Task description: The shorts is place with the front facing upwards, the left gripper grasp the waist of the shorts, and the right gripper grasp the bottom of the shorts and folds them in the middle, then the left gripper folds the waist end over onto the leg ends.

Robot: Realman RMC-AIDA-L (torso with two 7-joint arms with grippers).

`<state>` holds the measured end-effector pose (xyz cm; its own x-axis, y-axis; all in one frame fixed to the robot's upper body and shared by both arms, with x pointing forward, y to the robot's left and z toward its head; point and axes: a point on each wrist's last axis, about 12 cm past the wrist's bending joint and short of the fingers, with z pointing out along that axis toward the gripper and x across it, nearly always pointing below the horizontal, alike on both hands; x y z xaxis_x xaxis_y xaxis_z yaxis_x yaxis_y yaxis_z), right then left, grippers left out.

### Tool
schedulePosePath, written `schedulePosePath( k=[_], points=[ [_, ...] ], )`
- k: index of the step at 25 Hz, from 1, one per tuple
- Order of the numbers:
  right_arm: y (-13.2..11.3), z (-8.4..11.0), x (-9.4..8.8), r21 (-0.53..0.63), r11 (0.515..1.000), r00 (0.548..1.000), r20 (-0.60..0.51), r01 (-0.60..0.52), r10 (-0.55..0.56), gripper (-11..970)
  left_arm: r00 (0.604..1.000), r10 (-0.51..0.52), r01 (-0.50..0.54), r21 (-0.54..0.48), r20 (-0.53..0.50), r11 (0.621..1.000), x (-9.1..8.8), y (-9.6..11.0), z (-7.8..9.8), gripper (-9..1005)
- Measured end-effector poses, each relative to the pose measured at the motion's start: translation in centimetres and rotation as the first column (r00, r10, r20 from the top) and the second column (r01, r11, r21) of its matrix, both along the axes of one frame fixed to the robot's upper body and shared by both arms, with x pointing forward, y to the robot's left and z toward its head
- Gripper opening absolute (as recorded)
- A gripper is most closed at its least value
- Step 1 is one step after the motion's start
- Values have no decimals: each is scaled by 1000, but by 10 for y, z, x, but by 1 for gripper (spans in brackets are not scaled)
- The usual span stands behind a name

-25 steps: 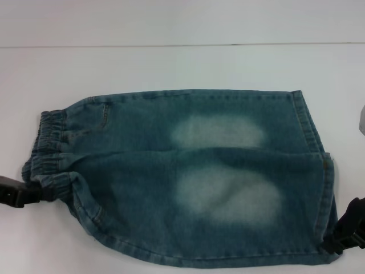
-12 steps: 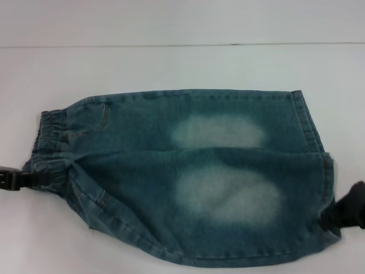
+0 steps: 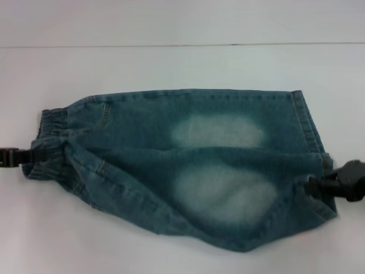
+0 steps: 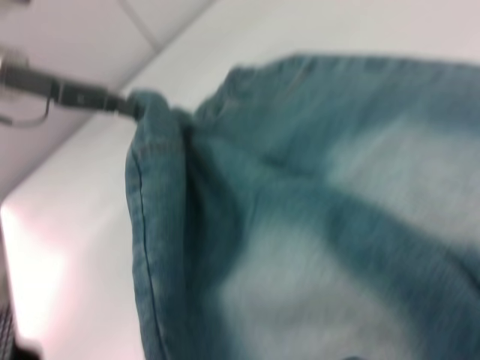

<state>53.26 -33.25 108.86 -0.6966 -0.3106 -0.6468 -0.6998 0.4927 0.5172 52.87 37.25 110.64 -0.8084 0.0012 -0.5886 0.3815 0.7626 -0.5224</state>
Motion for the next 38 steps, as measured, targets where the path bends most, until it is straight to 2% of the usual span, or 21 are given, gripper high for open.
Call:
schedulePosePath(
  k=[9, 17, 23, 29, 38],
  points=[
    [-11, -8, -1, 153, 967, 970, 97, 206, -222, 33, 994, 101, -101, 6, 33, 995, 6, 2, -5, 31],
    [-2, -20, 4, 199, 937, 935, 155, 286, -318, 39, 978, 178, -171, -69, 107, 983, 10, -4, -7, 32],
    [1, -20, 8, 225, 923, 913, 195, 313, -357, 43, 974, 169, -153, -110, 153, 982, 14, -12, -3, 33],
    [-4, -15, 13, 293, 876, 863, 225, 384, -453, 47, 968, 185, -161, -149, 170, 976, 23, -18, -1, 34],
    [-8, -10, 32, 315, 816, 791, 242, 484, -562, 53, 941, 288, -269, -124, 176, 955, 38, -17, -9, 36]
  ],
)
